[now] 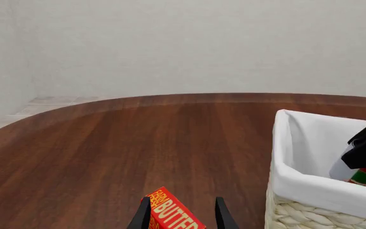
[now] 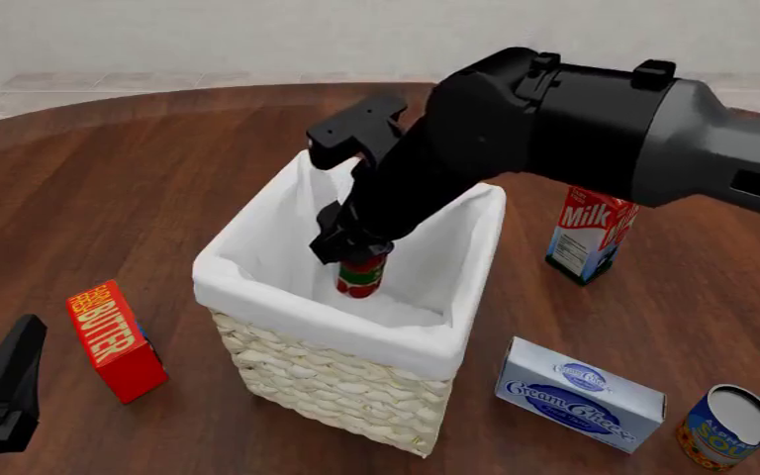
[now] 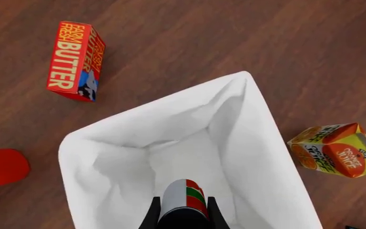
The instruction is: Pick up the tomato sauce, and put it in the basket.
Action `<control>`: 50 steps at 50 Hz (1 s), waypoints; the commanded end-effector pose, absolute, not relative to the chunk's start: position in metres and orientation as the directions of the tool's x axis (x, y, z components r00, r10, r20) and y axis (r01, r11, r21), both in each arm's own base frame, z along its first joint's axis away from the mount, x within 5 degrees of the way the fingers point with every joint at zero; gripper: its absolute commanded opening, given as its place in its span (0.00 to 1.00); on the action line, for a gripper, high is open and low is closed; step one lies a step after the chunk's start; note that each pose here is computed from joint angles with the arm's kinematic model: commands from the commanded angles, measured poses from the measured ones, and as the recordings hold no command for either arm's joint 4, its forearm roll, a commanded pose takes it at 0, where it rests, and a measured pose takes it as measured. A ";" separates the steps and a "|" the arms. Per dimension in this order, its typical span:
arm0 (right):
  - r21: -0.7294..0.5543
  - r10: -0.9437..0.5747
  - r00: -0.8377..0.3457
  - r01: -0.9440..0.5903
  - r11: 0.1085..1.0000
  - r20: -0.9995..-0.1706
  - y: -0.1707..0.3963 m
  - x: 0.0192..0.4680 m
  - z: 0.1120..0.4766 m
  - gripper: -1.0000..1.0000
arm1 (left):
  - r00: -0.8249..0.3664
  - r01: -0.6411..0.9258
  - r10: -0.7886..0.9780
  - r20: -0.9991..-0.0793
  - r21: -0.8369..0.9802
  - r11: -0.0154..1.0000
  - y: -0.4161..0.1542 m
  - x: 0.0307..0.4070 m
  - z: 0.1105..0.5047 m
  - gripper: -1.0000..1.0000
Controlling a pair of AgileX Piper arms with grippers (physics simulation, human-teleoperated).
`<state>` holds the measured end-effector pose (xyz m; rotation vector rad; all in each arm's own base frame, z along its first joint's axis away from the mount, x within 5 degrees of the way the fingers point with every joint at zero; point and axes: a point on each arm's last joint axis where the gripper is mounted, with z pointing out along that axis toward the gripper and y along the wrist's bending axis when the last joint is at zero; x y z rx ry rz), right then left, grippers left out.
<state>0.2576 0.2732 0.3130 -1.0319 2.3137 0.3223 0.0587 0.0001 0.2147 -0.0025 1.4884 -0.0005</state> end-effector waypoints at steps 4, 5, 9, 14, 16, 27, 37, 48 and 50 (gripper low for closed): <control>0.003 -0.585 -0.554 -0.728 0.686 -0.592 0.274 0.257 0.305 0.00 | 0.084 0.000 -0.001 -0.997 -0.001 1.000 0.000 0.058 0.215 1.00; 0.003 -0.586 -0.555 -0.728 0.686 -0.590 0.275 0.257 0.304 0.00 | 0.084 0.000 -0.001 -0.997 -0.001 1.000 0.000 0.058 0.215 1.00; 0.004 -0.588 -0.559 -0.727 0.687 -0.585 0.275 0.257 0.301 0.00 | 0.084 0.000 -0.001 -0.997 -0.001 1.000 0.000 0.058 0.215 1.00; 0.005 -0.590 -0.563 -0.726 0.688 -0.579 0.277 0.258 0.298 0.00 | 0.084 0.000 -0.001 -0.997 -0.001 1.000 0.000 0.058 0.215 1.00; 0.005 -0.589 -0.564 -0.725 0.689 -0.578 0.277 0.259 0.296 0.00 | 0.084 0.000 -0.001 -0.997 -0.001 1.000 0.000 0.058 0.215 1.00; 0.010 -0.587 -0.576 -0.718 0.696 -0.569 0.277 0.261 0.290 0.00 | 0.084 0.000 -0.001 -0.997 -0.001 1.000 0.000 0.058 0.215 1.00; 0.012 -0.589 -0.583 -0.716 0.698 -0.560 0.278 0.262 0.283 0.00 | 0.084 0.000 -0.001 -0.997 -0.001 1.000 0.000 0.058 0.215 1.00; 0.013 -0.584 -0.590 -0.710 0.704 -0.558 0.278 0.265 0.281 0.00 | 0.084 0.000 -0.001 -0.997 -0.001 1.000 0.000 0.058 0.215 1.00; 0.014 -0.584 -0.592 -0.709 0.705 -0.556 0.278 0.265 0.279 0.00 | 0.084 0.000 -0.001 -0.997 -0.001 1.000 0.000 0.058 0.215 1.00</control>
